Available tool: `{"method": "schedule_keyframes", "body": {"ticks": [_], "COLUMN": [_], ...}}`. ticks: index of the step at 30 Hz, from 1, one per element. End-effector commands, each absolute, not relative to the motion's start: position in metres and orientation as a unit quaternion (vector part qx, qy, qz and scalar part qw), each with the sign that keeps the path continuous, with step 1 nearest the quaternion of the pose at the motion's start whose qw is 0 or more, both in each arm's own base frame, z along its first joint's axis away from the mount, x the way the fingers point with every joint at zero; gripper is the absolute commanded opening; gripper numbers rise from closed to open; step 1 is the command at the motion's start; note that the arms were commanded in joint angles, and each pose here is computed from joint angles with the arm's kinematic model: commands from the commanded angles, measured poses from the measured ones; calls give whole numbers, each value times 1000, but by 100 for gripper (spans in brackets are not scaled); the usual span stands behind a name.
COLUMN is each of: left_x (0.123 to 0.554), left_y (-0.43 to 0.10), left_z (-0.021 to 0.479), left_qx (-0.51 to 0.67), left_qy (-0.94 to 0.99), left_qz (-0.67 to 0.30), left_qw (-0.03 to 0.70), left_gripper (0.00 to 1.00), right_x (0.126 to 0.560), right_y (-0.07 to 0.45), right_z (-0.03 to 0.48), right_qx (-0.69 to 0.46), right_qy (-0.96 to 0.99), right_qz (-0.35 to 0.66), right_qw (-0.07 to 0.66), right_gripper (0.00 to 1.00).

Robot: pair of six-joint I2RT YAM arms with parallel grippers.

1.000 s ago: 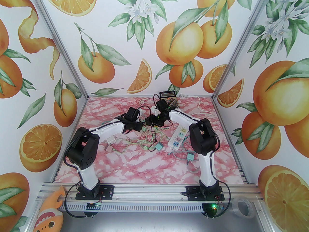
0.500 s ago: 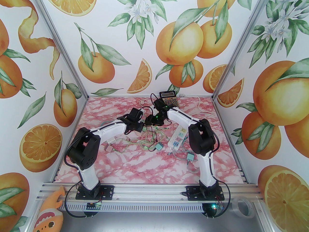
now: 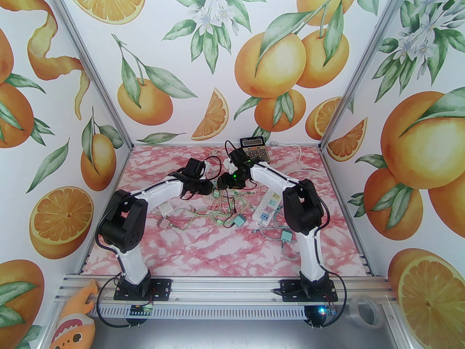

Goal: Pull the plug off the socket

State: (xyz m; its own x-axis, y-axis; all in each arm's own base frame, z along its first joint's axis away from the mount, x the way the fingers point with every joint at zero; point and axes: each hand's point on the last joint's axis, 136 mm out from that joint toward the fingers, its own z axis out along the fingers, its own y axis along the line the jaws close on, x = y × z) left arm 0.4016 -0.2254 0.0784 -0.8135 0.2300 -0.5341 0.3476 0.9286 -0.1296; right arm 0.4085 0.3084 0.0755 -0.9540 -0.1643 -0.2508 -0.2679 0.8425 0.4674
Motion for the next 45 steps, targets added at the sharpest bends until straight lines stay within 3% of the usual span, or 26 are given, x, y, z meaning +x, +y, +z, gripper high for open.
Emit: {"method": "schedule_keyframes", "body": {"ticks": [1, 4, 11, 17, 25, 34, 35, 37, 45], "left_x": [406, 399, 401, 411, 414, 427, 431, 437, 453], "left_y": [-260, -266, -261, -241, -219, -190, -186, -180, -187], "left_z": [118, 115, 116, 147, 179, 200, 202, 205, 229], "left_qx": [230, 255, 219, 171, 153, 128, 124, 119, 142], "left_qy": [912, 903, 915, 914, 910, 909, 909, 910, 899], "left_qz": [-66, -29, -67, -142, -138, -109, -105, -101, -114], "left_qw": [334, 344, 333, 339, 359, 382, 384, 384, 399], "left_gripper": [0, 0, 0, 0, 0, 0, 0, 0, 0], "right_x": [361, 362, 362, 364, 377, 430, 435, 441, 446], "right_y": [283, 283, 282, 280, 282, 287, 286, 283, 261], "right_z": [3, 3, 3, 5, 21, 108, 117, 134, 172], "right_qx": [-114, -112, -113, -111, -98, -72, -68, -62, -43], "right_qy": [980, 980, 981, 981, 979, 958, 955, 949, 940], "right_qz": [162, 163, 161, 158, 177, 242, 249, 259, 255], "right_qw": [-6, -5, -5, -1, 18, 136, 148, 166, 222], "right_gripper": [58, 58, 58, 59, 61, 79, 82, 99, 100]}}
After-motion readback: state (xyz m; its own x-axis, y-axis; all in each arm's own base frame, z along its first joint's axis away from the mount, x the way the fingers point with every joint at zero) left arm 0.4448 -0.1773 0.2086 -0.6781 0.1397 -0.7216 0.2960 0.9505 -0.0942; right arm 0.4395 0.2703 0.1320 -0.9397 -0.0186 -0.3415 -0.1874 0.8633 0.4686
